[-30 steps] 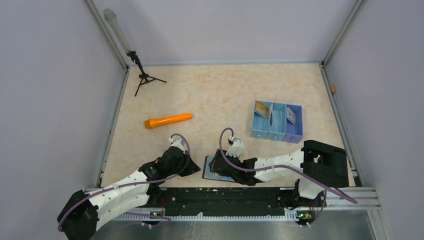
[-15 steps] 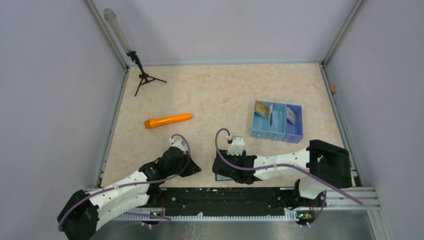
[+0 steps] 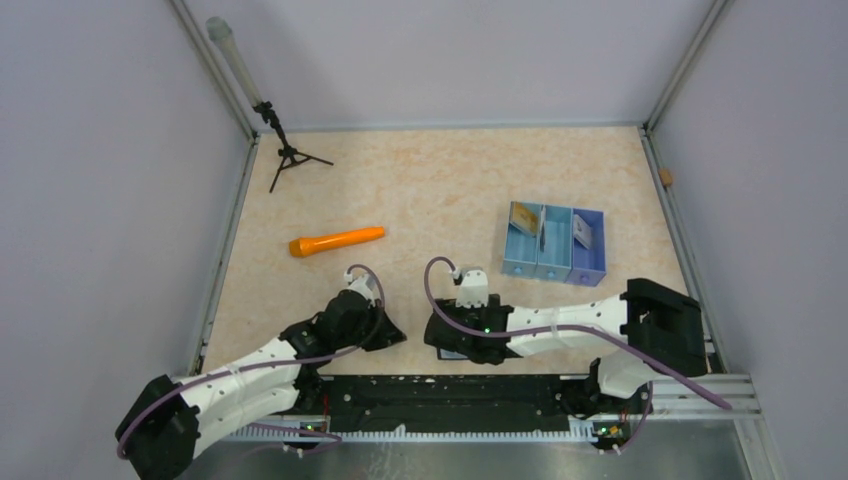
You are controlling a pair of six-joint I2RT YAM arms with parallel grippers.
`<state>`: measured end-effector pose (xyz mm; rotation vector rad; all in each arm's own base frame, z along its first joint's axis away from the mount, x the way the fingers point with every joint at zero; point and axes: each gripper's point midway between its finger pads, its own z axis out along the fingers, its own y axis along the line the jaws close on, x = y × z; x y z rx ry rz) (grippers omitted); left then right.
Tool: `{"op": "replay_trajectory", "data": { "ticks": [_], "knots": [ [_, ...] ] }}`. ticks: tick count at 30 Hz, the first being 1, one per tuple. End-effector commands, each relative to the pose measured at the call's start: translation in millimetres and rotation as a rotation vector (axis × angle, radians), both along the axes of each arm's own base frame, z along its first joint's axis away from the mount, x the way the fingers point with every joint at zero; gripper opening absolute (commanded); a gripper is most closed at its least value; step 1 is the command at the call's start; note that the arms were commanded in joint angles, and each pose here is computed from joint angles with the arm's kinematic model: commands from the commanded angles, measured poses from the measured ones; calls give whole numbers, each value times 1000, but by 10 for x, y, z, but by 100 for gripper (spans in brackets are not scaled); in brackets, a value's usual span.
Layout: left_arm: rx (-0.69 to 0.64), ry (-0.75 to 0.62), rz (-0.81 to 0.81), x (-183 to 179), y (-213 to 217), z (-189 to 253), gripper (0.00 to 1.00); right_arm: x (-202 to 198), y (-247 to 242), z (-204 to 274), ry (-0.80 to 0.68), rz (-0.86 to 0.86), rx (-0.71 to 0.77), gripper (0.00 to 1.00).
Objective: Put the credit cards into the card holder
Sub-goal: Insert the credit card into the card holder.
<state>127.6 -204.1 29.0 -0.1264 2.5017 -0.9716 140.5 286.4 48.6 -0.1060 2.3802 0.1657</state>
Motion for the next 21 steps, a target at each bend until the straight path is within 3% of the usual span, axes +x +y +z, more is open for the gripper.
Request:
{"op": "replay_trajectory", "data": {
  "ticks": [1,11,15,21],
  "knots": [
    [-98,-83,-13,156,-204,350,0,-48,65,186,9,24,72,85],
    [-234,-97,2,245,-445,615,35,-74,-33,58,128,11,381,84],
    [-263,-80,-6,255,-554,618,48,-70,-167,1,131,-15,388,83],
    [-268,-61,-27,239,-689,566,48,-72,-128,-34,140,-5,387,74]
  ]
}}
